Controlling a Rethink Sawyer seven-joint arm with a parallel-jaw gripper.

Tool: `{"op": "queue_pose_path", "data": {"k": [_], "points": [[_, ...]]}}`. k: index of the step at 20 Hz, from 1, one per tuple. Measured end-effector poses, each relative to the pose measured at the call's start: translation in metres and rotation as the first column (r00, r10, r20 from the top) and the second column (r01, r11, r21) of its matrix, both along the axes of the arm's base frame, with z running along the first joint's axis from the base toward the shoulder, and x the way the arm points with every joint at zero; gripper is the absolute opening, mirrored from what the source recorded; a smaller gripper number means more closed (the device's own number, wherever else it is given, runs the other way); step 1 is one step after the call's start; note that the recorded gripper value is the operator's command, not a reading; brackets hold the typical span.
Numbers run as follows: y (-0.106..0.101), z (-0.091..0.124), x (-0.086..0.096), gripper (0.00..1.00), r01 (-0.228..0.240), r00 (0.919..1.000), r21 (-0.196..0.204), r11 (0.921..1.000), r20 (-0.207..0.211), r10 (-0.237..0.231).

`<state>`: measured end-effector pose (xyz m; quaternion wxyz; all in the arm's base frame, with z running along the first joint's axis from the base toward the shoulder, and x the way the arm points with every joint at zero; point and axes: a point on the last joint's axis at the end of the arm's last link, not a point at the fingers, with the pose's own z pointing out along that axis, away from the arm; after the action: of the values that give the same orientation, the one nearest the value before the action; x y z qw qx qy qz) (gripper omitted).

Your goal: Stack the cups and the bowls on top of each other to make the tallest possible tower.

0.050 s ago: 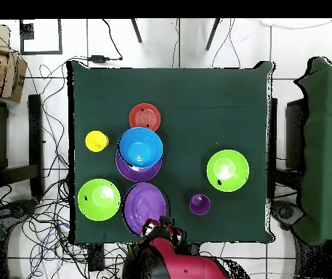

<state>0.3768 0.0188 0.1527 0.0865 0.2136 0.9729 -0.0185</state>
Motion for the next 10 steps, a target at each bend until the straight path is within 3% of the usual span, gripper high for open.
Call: {"op": "queue_pose_path", "data": {"k": [4,5,10], "points": [[-0.002,0.016,0.003,0.00,0.048,0.9986,0.013,0.9988,-0.022,-0.048],[-0.003,0.025,0.007,0.00,0.078,0.9963,0.020,0.9968,-0.038,-0.077],[0.003,0.047,0.013,0.00,0.122,0.9896,0.035,0.9919,-0.080,-0.119]]}}
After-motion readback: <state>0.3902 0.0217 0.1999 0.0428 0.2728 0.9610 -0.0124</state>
